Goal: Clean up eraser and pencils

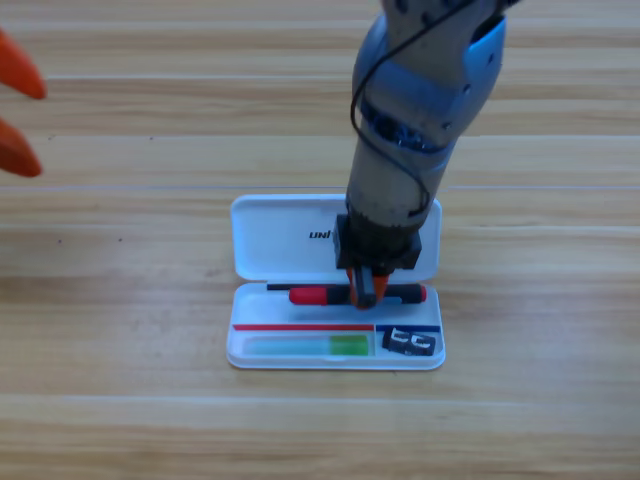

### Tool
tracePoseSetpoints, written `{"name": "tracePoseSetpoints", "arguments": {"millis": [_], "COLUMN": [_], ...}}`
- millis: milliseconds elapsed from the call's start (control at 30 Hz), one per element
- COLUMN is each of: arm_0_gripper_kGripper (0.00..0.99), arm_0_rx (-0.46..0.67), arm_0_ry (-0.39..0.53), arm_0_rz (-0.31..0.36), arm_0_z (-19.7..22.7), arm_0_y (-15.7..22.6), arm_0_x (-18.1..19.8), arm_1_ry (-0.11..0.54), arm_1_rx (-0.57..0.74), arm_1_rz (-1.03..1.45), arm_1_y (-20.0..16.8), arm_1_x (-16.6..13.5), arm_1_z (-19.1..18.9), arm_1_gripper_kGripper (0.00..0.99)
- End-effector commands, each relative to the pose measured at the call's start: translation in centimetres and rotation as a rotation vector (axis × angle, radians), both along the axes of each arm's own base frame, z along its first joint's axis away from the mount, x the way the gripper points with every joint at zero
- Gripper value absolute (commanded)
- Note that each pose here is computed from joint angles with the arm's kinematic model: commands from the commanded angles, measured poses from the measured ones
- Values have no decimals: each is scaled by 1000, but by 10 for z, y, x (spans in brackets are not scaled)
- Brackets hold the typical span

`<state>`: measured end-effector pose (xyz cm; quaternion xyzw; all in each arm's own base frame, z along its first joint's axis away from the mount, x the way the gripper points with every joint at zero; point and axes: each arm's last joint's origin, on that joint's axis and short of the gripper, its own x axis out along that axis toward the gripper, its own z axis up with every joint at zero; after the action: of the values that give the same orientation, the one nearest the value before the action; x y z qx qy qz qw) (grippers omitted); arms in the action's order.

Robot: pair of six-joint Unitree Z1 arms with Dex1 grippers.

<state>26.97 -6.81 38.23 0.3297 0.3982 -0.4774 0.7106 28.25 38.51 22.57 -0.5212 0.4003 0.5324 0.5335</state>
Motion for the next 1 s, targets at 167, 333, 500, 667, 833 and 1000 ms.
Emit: {"name": "tracePoseSetpoints", "arguments": {"millis": [167, 333, 500, 667, 833, 1000], "arm_0_gripper_kGripper": [990, 990, 990, 990, 989, 986], "arm_0_rx": [-20, -34, -36, -40, -55, -110], "arm_0_ry": [47, 70, 78, 88, 84, 26], "arm_0_rz": [56, 51, 51, 50, 44, 26], "arm_0_z": [-21, -28, -30, -32, -34, -35], "arm_0_y": [29, 28, 28, 28, 27, 23], "arm_0_x": [0, -3, -5, -6, -5, 13], "arm_1_ry": [30, 40, 46, 59, 89, 105], "arm_1_rx": [-62, -53, -28, 59, 266, 480], "arm_1_rz": [2, -7, -15, 4, 33, 51], "arm_1_y": [10, 10, 8, -11, -66, -121], "arm_1_x": [0, -1, -6, -27, -74, -119], "arm_1_z": [-29, -28, -17, 29, 116, 175], "arm_1_gripper_kGripper": [0, 26, 854, 884, 891, 900]}}
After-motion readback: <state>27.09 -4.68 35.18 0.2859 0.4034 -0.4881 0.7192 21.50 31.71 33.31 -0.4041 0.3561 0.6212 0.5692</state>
